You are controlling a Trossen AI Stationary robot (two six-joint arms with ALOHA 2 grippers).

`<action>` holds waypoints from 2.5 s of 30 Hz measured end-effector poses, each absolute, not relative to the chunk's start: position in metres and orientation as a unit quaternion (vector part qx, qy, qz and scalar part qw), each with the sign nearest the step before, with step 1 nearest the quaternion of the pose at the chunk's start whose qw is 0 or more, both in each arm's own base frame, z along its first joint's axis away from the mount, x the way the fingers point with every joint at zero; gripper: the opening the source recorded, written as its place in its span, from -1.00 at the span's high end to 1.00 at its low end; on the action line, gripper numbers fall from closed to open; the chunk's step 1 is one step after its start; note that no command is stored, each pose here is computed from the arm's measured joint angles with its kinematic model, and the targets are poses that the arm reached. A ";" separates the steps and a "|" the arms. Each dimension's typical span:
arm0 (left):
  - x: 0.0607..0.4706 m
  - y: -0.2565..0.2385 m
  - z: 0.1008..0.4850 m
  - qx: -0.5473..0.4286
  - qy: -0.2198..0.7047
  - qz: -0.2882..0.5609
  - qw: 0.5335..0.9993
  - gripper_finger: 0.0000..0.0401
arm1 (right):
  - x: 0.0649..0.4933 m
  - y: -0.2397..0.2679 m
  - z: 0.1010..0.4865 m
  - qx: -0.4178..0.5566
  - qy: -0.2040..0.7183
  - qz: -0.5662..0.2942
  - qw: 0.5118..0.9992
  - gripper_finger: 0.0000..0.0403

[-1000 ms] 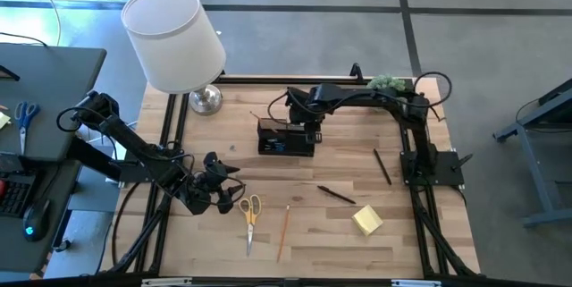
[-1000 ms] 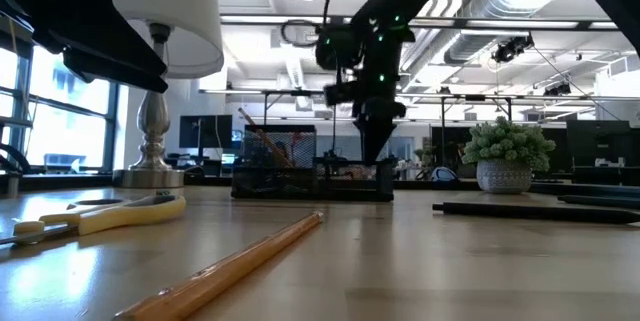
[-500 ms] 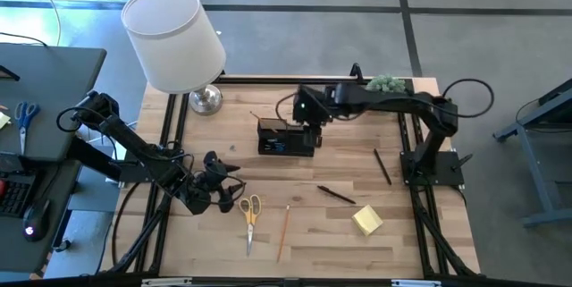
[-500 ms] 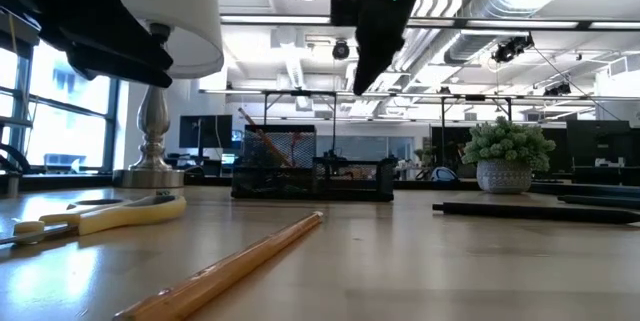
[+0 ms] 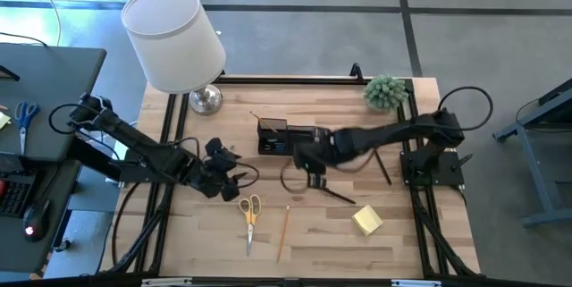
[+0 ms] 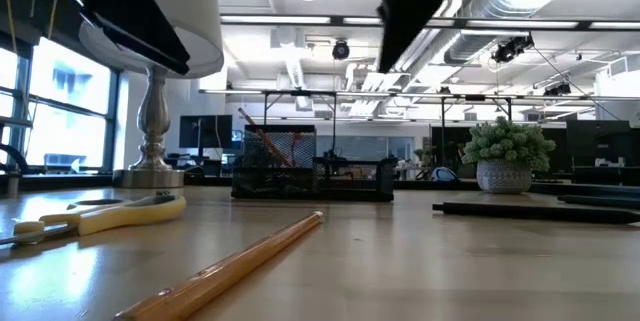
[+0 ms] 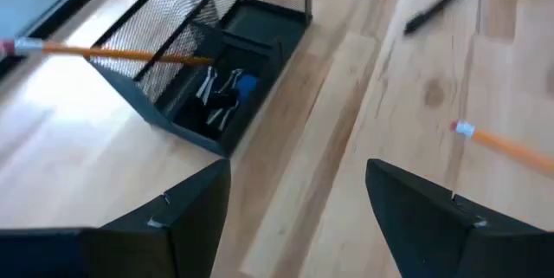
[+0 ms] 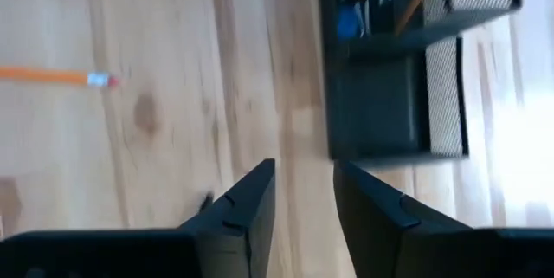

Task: Pick and place office supplies into organizer
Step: Put the blue binder clip into the desk organizer

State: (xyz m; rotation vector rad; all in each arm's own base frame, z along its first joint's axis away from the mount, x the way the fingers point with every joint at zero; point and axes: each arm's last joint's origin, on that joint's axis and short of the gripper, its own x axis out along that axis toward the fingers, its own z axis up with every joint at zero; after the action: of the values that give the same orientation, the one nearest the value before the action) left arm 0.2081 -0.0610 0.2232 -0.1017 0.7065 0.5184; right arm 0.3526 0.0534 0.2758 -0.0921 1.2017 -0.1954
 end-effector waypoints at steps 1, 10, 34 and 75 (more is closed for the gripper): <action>0.206 -0.059 0.224 -0.037 0.352 0.240 0.904 -0.29 | 0.349 0.061 0.275 -0.052 0.569 -0.099 0.815 0.44; 0.153 -0.034 0.225 -0.078 0.257 0.313 0.911 -0.05 | 0.321 0.134 0.276 -0.095 0.524 -0.166 0.830 0.43; 0.159 0.016 0.171 -0.182 0.337 0.419 0.823 0.89 | 0.351 0.183 0.234 -0.119 0.473 -0.091 0.868 0.43; 0.194 0.043 0.119 -0.250 0.457 0.344 0.781 0.44 | 0.355 0.186 0.228 -0.120 0.472 -0.087 0.869 0.43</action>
State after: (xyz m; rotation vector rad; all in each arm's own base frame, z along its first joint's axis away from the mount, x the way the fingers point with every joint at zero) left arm 0.1939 0.0431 0.1192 -0.5391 0.9873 0.7439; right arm 0.3551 0.1857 0.2281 -0.2515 0.9883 -0.1821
